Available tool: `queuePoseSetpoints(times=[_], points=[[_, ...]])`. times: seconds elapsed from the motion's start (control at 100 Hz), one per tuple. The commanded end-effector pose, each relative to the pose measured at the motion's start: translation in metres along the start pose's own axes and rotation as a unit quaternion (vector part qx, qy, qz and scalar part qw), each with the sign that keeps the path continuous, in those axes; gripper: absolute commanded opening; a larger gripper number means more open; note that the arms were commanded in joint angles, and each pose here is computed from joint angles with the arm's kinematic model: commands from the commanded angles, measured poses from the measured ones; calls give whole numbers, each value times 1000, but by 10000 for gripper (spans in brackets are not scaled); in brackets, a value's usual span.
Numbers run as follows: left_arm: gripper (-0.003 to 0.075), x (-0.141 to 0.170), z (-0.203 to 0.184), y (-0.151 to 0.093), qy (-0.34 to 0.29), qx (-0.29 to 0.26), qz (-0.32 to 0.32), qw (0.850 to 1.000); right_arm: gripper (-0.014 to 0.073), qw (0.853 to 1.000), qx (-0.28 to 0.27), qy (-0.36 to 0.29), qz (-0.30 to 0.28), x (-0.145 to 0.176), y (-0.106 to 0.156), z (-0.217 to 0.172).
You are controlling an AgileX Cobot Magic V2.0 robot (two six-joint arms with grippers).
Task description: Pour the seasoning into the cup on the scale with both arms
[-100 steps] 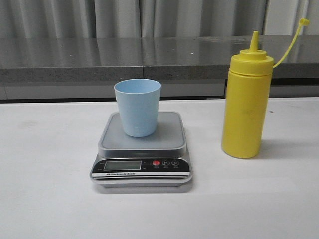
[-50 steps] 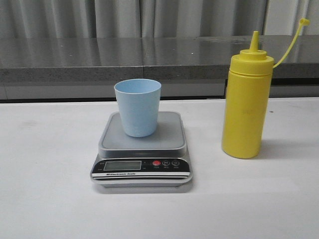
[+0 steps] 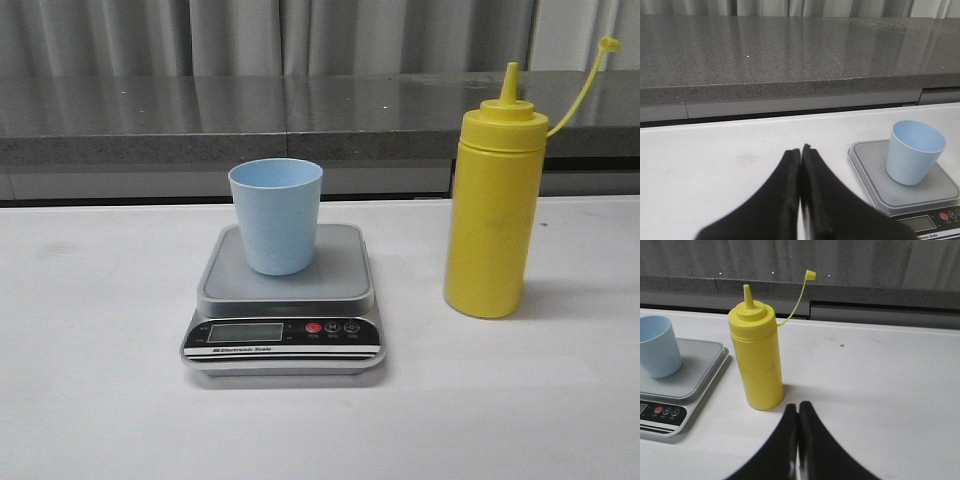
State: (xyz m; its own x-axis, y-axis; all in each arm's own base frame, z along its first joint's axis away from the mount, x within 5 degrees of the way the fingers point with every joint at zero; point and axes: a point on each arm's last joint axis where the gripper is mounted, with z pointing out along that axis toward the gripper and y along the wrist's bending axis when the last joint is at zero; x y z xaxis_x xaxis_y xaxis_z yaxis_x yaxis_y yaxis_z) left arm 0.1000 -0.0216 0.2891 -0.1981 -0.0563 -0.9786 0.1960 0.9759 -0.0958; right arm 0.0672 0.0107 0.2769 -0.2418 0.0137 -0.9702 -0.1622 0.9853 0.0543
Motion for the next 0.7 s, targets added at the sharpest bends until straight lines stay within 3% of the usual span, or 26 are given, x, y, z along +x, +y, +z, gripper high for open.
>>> queuePoseSetpoints(times=[0.0, 0.3, 0.69], points=[[-20, -17, -2, 0, -55, -2, -7, 998, -68, 998, 4, -60, -6, -5, -1, -8], [-20, -17, -2, 0, -55, -2, -7, 998, -68, 992, 56, -111, 5, 38, -9, -15], [-20, -17, -2, 0, -54, -2, -7, 999, -68, 991, 56, -121, 5, 74, -10, 3]])
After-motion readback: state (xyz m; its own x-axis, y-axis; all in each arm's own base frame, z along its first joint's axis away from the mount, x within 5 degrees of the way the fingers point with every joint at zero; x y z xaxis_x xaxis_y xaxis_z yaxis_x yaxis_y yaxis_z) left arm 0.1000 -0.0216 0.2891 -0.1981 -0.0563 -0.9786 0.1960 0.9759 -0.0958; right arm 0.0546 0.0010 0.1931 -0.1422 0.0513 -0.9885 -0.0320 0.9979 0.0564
